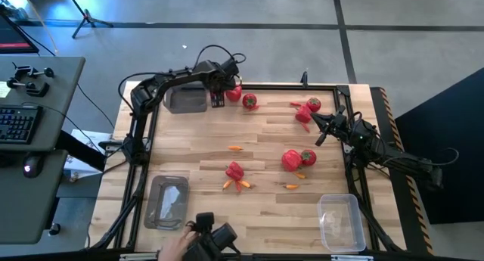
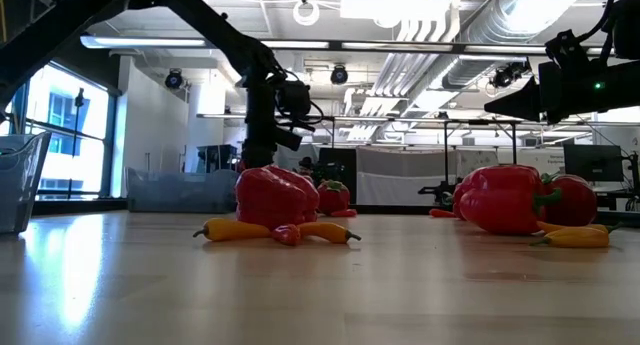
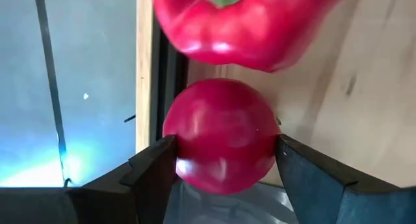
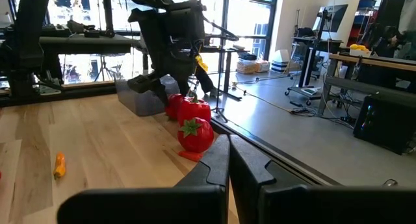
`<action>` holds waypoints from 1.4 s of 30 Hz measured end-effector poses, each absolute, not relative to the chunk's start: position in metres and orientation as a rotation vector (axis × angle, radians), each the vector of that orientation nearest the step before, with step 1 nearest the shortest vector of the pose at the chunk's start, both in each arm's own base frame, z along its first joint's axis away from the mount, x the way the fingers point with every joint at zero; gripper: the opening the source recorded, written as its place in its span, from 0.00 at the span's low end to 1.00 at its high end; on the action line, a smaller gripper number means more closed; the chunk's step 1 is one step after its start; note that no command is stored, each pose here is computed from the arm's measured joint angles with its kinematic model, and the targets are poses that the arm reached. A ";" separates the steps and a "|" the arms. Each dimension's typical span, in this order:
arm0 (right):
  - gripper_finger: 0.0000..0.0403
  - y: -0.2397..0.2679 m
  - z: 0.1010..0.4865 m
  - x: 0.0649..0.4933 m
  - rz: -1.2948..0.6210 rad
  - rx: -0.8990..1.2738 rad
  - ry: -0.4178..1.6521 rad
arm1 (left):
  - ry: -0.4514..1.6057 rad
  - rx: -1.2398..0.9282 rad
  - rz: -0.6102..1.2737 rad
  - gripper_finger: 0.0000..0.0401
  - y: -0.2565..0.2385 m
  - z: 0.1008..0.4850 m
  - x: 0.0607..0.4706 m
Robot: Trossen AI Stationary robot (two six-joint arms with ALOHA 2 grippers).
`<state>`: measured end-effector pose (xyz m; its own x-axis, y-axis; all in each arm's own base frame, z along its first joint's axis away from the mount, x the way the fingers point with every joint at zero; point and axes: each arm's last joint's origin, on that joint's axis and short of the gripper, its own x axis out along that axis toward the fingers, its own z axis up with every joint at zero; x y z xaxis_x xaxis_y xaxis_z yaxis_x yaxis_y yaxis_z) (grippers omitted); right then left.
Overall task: Sort produce into baskets
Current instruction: Put the red tomato into the top black bin
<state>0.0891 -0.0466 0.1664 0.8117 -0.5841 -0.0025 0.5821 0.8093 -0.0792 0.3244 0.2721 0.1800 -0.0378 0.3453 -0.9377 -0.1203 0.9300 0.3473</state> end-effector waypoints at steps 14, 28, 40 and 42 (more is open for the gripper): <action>0.00 -0.047 0.167 0.089 -0.623 -0.076 0.026 | 1.552 0.137 0.349 0.47 0.282 0.169 0.322; 0.00 -0.047 0.166 0.089 -0.623 -0.076 0.027 | 1.547 0.118 0.338 0.29 0.281 0.172 0.323; 0.00 -0.047 0.166 0.089 -0.623 -0.076 0.028 | 1.506 0.078 0.337 0.28 0.268 0.198 0.318; 0.00 -0.047 0.166 0.089 -0.623 -0.076 0.028 | 1.489 0.066 0.340 0.27 0.267 0.202 0.317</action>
<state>0.0891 -0.0466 0.1664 0.8118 -0.5839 -0.0031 0.5819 0.8094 -0.0793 0.3175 0.2673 0.2018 0.0437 0.2622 -0.9640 -0.1816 0.9510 0.2504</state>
